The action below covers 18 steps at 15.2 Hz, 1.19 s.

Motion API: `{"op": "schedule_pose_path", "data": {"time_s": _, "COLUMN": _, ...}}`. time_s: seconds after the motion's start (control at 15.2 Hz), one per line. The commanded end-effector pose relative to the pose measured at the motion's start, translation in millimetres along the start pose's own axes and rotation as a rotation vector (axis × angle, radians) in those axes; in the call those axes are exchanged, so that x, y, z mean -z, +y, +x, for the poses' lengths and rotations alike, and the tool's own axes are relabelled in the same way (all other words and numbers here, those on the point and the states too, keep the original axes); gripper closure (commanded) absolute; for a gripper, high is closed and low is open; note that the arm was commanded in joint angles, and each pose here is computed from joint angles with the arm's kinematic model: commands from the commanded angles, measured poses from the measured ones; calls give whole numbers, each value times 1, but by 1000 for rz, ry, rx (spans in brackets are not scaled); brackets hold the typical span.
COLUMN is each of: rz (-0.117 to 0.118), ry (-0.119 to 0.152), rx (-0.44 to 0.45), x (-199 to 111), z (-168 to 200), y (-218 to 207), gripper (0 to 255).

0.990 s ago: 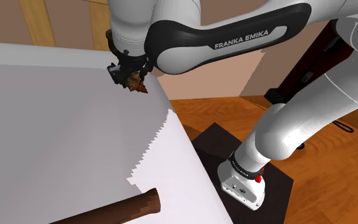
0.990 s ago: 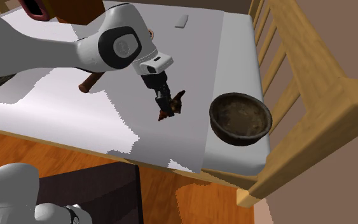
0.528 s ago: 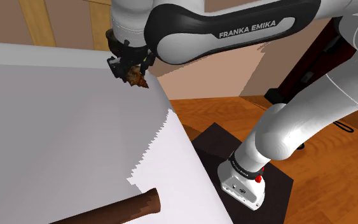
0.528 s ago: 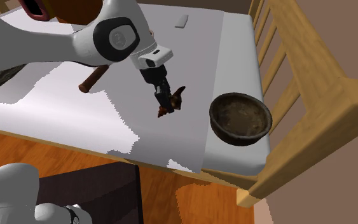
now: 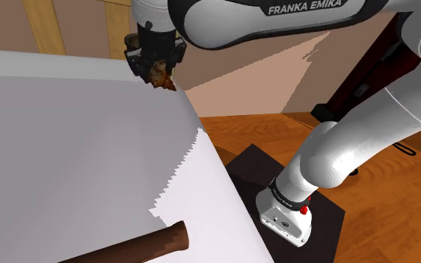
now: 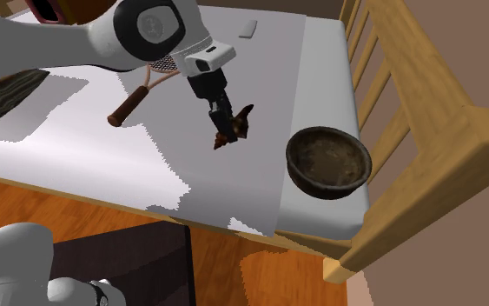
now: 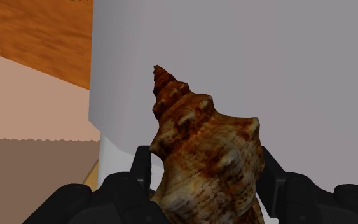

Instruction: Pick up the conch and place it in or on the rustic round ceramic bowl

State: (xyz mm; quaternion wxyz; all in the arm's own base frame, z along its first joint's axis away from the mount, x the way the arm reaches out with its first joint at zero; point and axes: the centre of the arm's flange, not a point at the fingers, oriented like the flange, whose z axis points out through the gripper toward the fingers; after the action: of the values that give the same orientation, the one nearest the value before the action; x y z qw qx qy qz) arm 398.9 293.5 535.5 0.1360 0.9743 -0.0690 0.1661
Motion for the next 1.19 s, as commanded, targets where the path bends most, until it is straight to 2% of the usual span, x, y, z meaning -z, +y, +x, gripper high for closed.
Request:
{"op": "schedule_pose_path", "data": {"time_s": 0.0, "rz": 0, "ry": 0, "rx": 0, "x": 9, "z": 4, "y": 3, "gripper": 255}}
{"op": "schedule_pose_path", "data": {"time_s": 1.12, "rz": 0, "ry": 0, "rx": 0, "x": 91, "z": 34, "y": 25, "gripper": 255}}
